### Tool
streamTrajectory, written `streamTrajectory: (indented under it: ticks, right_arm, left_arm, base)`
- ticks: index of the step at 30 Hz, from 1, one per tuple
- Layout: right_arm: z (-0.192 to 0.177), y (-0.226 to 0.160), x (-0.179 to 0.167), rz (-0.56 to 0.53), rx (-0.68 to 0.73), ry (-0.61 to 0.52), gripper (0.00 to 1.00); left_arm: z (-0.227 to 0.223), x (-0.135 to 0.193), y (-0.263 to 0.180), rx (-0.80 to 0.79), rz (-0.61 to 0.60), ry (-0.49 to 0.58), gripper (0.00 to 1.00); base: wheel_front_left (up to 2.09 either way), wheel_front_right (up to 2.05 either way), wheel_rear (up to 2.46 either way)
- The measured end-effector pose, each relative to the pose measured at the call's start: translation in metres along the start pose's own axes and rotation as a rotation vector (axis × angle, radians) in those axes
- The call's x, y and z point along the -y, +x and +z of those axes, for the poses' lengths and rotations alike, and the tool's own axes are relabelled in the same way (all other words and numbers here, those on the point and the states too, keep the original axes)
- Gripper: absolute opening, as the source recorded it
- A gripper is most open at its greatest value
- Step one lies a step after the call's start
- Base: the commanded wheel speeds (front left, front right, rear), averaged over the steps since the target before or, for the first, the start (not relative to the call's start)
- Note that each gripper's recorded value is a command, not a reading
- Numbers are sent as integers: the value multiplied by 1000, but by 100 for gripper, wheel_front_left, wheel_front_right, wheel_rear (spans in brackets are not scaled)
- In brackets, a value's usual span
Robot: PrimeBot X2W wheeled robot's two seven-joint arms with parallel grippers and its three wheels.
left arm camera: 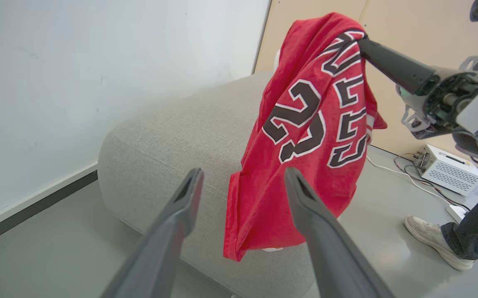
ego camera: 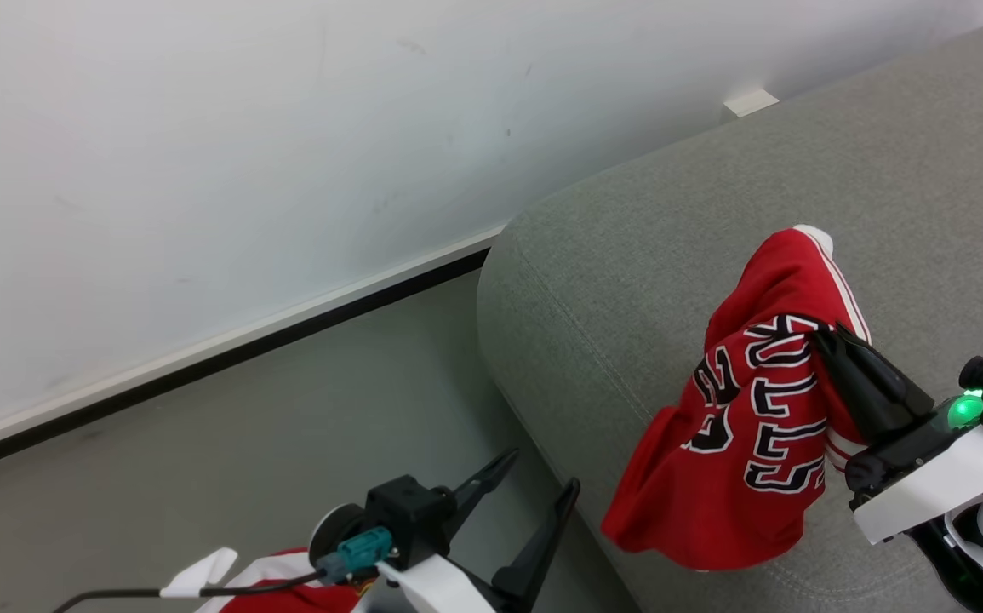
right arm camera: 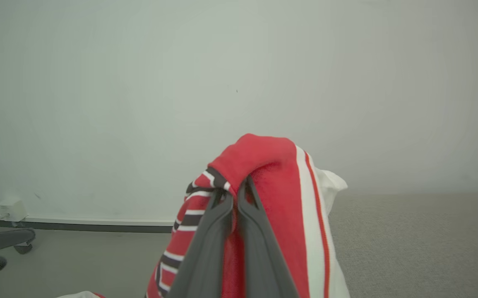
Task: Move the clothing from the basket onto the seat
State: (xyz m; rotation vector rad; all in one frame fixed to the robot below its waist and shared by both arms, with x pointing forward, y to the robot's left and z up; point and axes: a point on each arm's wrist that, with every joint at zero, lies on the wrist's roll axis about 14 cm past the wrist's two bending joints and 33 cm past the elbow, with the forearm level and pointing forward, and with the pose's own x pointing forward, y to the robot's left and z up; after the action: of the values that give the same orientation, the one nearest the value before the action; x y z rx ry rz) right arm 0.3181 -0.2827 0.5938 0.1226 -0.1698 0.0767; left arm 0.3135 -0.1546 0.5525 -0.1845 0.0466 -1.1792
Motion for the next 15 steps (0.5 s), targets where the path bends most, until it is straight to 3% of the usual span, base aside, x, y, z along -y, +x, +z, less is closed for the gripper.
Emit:
streamTrajectory:
  ticks: [7,15]
  right_arm:
    - [11,15,34,-101,34,-15,0]
    - [29,99,90,-228,87,-153,0]
  left_arm:
    - [10,-8,13,20,-29,17,100]
    - [16,-65,35,46,-37,64,100]
  base:
    - [0,0,0]
    - [0,0,0]
